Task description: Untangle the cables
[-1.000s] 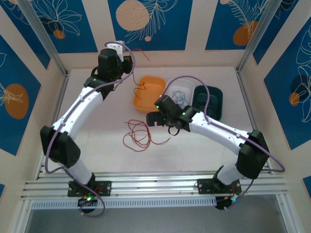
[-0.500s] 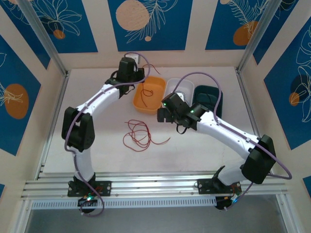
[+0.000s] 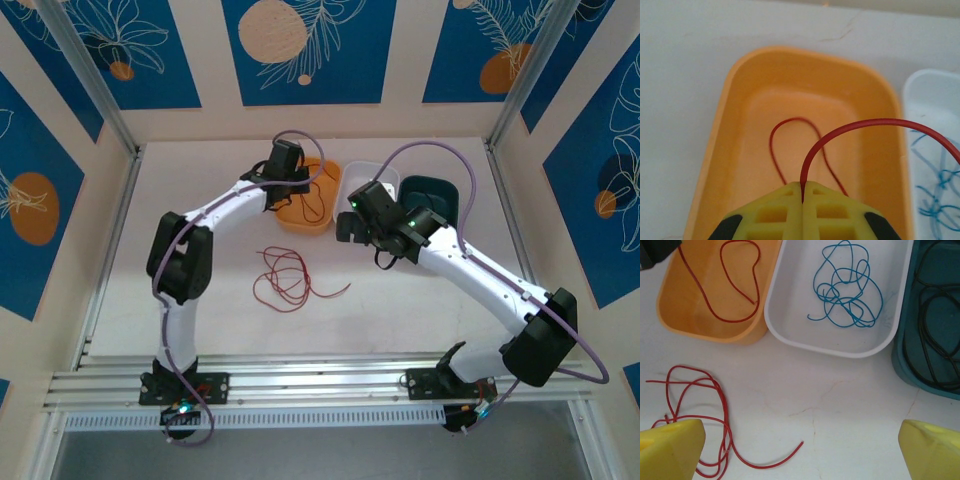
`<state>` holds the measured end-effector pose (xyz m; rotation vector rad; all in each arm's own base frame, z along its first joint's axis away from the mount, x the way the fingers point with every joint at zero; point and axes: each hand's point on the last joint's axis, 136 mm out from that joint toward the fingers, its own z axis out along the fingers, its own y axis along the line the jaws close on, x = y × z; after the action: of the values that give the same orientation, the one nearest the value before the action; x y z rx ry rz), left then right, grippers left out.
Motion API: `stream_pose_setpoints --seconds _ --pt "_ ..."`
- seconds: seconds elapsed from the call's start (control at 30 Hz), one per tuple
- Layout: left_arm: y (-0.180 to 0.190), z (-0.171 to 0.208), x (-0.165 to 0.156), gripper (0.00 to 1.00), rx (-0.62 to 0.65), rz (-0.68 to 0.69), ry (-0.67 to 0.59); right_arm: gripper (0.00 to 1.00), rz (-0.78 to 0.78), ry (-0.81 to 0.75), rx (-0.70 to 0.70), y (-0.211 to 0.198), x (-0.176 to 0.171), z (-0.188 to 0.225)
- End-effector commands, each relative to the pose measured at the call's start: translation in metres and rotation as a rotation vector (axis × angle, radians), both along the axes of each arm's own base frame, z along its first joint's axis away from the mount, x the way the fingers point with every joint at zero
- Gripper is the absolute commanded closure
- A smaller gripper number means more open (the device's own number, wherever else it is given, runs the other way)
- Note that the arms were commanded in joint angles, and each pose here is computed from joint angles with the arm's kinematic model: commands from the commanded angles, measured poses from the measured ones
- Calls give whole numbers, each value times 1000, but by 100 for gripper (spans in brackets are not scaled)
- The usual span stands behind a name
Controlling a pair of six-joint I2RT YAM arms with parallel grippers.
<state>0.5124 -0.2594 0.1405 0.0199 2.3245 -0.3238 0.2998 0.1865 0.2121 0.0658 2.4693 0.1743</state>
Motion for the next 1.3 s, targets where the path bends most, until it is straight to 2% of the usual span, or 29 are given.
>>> stream_pose_setpoints --seconds 0.0,0.33,0.67,0.87,0.97,1.13,1.27 --pt "11 -5 -1 100 55 63 40 1 -41 -29 15 -10 0 14" --pt "17 -23 -1 96 155 81 104 1 -86 -36 30 -18 2 17" --pt "16 -27 10 81 219 82 107 1 -53 -107 140 -20 0 36" --pt "11 -22 12 72 201 70 103 1 -66 -139 164 -30 -4 43" --pt "6 -12 10 65 181 54 92 1 -88 -129 172 -37 -4 42" --pt "-1 26 2 49 142 25 37 1 -127 -72 137 -46 -2 34" --pt "0 63 -9 31 102 13 -31 1 -73 -27 152 -29 3 28"
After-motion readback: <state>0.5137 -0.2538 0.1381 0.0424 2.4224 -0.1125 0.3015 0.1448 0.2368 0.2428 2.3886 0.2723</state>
